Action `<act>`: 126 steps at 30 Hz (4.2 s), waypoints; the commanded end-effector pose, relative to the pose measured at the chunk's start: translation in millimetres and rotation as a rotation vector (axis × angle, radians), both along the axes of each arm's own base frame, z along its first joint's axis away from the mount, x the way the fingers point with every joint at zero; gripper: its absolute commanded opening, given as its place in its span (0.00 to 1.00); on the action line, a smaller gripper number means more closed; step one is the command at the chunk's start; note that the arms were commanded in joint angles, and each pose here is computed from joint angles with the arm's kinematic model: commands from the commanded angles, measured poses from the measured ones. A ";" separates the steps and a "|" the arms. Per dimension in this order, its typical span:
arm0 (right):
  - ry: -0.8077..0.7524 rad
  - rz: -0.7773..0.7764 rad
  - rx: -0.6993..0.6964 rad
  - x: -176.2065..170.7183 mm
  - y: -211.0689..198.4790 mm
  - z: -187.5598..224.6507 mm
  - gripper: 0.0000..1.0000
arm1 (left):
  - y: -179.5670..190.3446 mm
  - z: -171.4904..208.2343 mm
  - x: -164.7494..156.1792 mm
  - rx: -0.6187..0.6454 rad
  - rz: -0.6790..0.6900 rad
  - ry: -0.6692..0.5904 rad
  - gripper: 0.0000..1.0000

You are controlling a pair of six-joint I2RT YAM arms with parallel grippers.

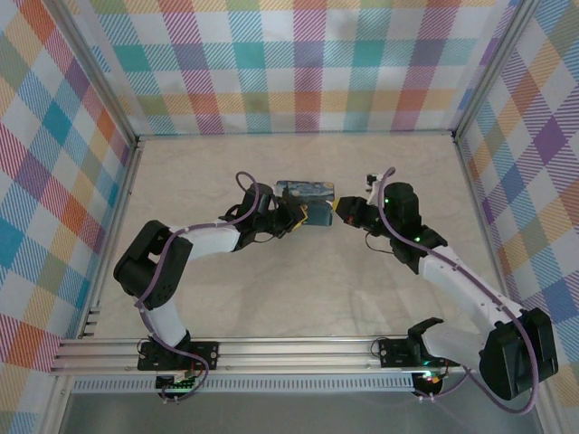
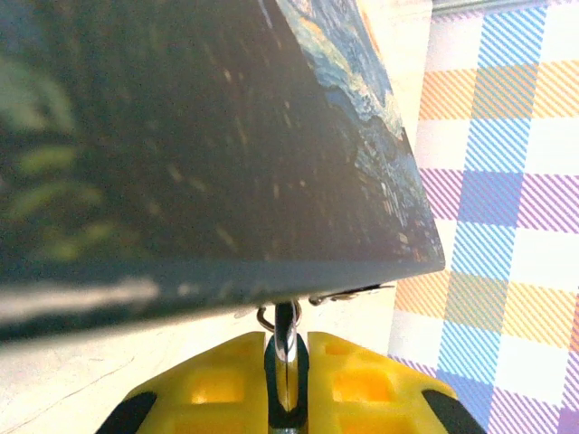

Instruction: Unlock a padlock with a key

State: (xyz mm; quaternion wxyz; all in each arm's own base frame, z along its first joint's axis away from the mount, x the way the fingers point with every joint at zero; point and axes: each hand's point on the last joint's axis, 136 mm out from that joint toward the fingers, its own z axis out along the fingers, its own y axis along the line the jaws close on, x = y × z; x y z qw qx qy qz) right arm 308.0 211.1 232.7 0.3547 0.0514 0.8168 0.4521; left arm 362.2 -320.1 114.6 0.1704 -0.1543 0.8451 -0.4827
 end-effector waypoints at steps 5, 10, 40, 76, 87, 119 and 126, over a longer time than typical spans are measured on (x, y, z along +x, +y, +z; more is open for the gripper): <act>0.074 -0.125 0.212 4.5 -12.6 -9.2 0.00 | -3.0 22.2 5.6 -0.064 0.051 -0.070 0.04; 0.126 -0.175 0.312 4.9 -16.1 -29.0 0.00 | 0.9 21.7 8.7 -0.087 0.112 -0.097 0.04; 0.233 -0.173 0.428 -8.6 15.5 -71.7 0.00 | -10.8 10.6 2.7 -0.119 0.096 -0.080 0.04; 0.301 -0.169 0.464 -2.3 32.0 -101.6 0.00 | -9.3 5.0 -1.5 -0.141 0.100 -0.065 0.04; 0.302 -0.164 0.482 5.5 45.4 -101.8 0.00 | -9.6 2.2 -1.4 -0.145 0.099 -0.063 0.04; 0.346 -0.188 0.453 11.6 56.1 -120.0 0.00 | -10.7 3.4 -1.6 -0.157 0.102 -0.058 0.04; 0.355 -0.187 0.452 11.9 57.6 -124.0 0.00 | -10.9 3.1 -1.6 -0.156 0.102 -0.059 0.04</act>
